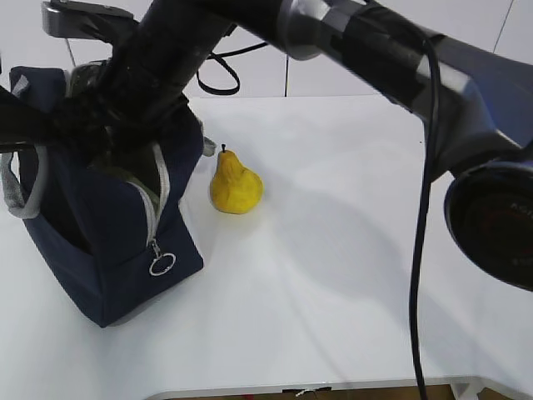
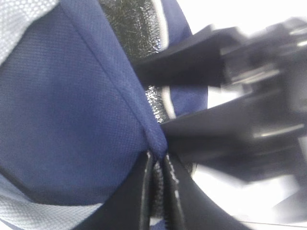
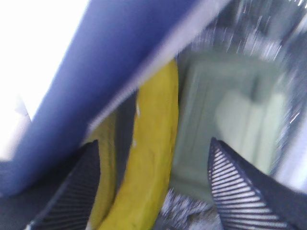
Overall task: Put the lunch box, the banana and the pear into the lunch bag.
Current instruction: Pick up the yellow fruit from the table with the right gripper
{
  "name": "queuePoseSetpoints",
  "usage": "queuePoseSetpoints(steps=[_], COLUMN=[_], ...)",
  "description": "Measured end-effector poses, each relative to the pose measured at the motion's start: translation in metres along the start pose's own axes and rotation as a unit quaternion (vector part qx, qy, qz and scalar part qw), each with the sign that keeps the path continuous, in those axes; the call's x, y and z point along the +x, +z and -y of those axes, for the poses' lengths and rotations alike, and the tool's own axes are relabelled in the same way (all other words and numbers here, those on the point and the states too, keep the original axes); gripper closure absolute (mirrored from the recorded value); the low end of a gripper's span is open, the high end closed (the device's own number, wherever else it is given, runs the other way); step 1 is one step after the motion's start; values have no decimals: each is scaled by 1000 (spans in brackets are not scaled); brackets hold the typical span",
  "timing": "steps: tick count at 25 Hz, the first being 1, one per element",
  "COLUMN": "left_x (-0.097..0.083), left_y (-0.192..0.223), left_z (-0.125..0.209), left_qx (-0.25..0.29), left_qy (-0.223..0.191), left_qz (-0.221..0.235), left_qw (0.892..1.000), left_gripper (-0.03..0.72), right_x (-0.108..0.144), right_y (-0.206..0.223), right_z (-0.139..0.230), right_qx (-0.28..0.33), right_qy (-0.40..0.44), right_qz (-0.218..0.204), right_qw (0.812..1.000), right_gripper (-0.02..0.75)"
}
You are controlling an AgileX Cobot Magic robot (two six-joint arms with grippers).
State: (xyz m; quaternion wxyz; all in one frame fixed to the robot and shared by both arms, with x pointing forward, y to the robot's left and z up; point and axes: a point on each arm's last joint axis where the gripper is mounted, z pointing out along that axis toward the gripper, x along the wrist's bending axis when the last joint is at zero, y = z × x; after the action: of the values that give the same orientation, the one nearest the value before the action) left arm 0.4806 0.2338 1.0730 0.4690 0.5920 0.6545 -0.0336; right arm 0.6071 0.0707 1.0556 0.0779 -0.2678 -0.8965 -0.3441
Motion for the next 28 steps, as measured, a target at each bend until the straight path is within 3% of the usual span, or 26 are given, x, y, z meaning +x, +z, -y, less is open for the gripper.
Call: queuePoseSetpoints(steps=[8,14,22,28], left_x=[0,0,1,3], left_y=[0,0,0,0], left_z=[-1,-1,-2,-5], left_qx=[-7,-6,-13,-27], left_qy=[-3,-2,3,4], left_qz=[2,1,-7,-14], left_qw=[1000,1000,1000,1000], left_gripper=[686,686,686,686], right_x=[5,2,-23,-21], right_y=[-46,-117,-147,-150], right_z=[-16,-23,-14,4], right_qx=[-45,-88,-82,-39], right_qy=[-28,-50,-5,11], right_qz=[31,116,197,205], right_qw=[998,988,977,978], right_gripper=[170,170,170,170])
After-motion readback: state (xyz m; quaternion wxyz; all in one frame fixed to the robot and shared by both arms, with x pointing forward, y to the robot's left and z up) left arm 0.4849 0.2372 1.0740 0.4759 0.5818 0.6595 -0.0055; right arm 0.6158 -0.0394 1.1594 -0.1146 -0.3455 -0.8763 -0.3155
